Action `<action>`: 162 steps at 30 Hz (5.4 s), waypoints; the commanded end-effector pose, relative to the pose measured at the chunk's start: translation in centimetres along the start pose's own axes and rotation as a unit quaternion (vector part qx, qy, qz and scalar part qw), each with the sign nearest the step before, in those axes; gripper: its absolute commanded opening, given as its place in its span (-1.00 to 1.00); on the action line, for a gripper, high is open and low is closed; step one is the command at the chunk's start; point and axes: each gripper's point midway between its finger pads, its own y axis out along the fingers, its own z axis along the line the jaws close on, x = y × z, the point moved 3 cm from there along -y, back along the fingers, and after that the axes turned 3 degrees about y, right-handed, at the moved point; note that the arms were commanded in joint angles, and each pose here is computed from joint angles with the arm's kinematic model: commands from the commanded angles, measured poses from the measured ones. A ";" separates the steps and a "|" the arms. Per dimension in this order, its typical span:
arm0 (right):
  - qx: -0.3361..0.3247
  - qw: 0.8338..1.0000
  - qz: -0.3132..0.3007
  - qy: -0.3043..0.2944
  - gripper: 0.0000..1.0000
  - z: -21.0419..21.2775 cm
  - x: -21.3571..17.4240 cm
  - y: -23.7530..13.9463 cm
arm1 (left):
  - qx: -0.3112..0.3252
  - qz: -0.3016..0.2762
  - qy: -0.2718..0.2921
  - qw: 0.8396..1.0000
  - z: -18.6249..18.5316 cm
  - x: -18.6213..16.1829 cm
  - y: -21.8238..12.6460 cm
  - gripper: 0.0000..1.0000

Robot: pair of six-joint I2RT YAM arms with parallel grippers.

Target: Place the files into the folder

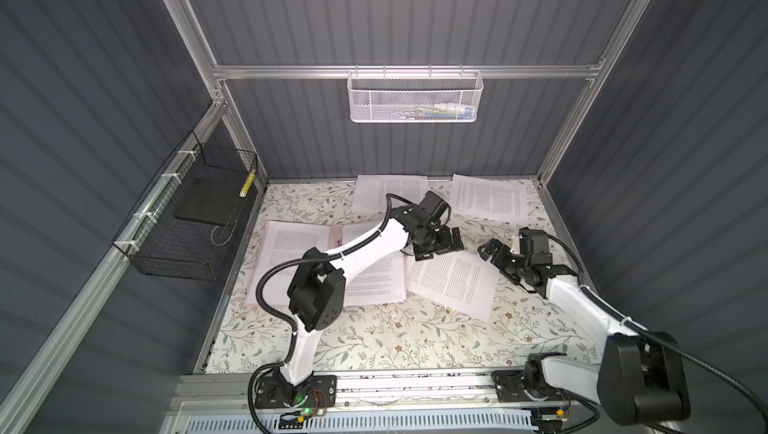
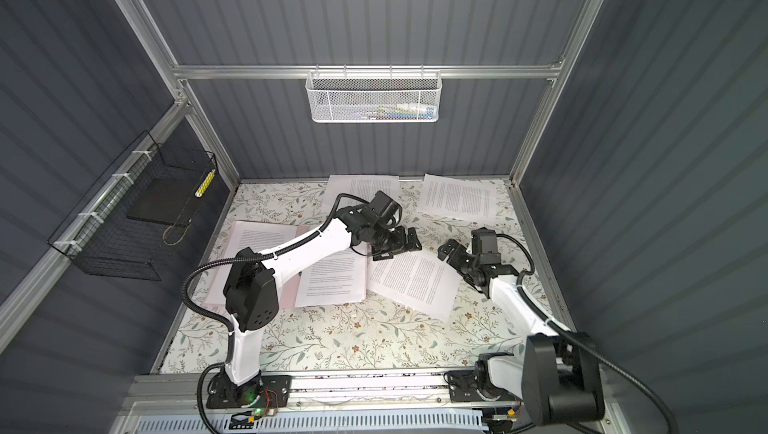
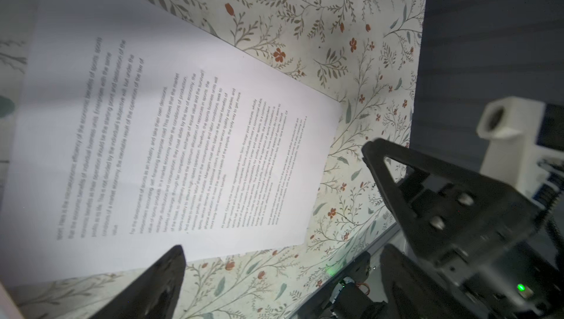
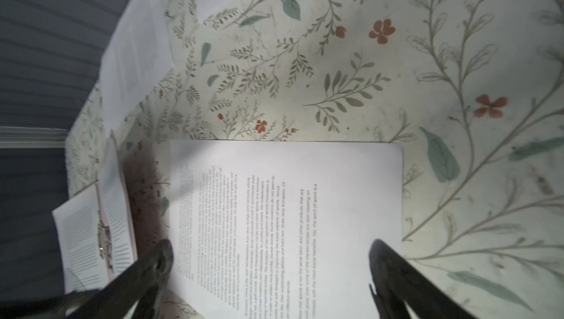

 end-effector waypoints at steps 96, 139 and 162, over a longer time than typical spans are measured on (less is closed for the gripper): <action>0.065 0.976 0.170 -0.118 0.31 3.6 -3.8 -0.3 | 0.124 0.108 -0.008 0.986 11.9 -4.2 8.9 0.99; 0.406 0.901 -0.066 -0.139 -1.00 41.6 0.9 -16.9 | 0.292 -0.287 0.154 0.899 12.5 -5.5 -32.2 0.99; 0.114 0.968 -0.223 -0.036 -1.00 27.8 -11.8 -2.5 | 0.328 -0.245 0.177 0.895 16.2 -9.0 -31.6 1.00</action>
